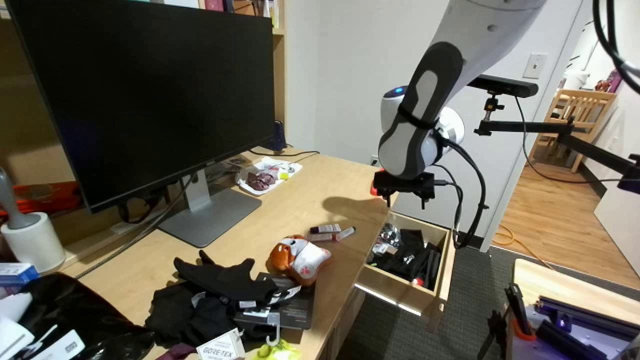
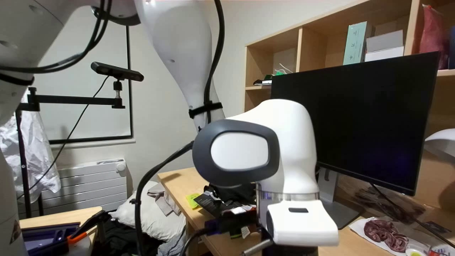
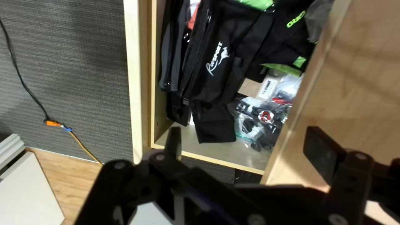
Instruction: Place the black purse in the drawer
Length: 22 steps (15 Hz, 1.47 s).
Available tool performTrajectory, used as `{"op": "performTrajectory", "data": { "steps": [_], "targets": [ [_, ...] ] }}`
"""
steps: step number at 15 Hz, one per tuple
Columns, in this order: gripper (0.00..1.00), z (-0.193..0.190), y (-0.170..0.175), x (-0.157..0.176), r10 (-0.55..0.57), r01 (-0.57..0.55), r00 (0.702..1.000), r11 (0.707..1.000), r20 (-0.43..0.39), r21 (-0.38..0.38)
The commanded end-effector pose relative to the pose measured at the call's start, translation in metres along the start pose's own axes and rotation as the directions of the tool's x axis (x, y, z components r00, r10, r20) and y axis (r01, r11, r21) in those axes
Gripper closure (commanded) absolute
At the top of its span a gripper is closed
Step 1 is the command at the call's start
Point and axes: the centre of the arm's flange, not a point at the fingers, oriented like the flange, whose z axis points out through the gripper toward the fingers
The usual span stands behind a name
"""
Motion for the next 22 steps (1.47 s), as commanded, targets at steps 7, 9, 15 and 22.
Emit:
{"op": "performTrajectory", "data": {
  "steps": [7, 9, 15, 22],
  "targets": [
    [0.00, -0.117, -0.070, -0.048, -0.346, 0.358, 0.930, 0.929, -0.125, 0.089],
    [0.00, -0.125, -0.086, -0.064, -0.437, 0.456, 0.883, 0.885, -0.169, 0.092],
    [0.00, -0.128, -0.102, -0.099, -0.665, 0.705, 0.695, 0.704, -0.272, 0.080],
    [0.00, -0.130, -0.114, -0.119, -0.790, 0.826, 0.551, 0.562, -0.269, 0.041]
  ]
}}
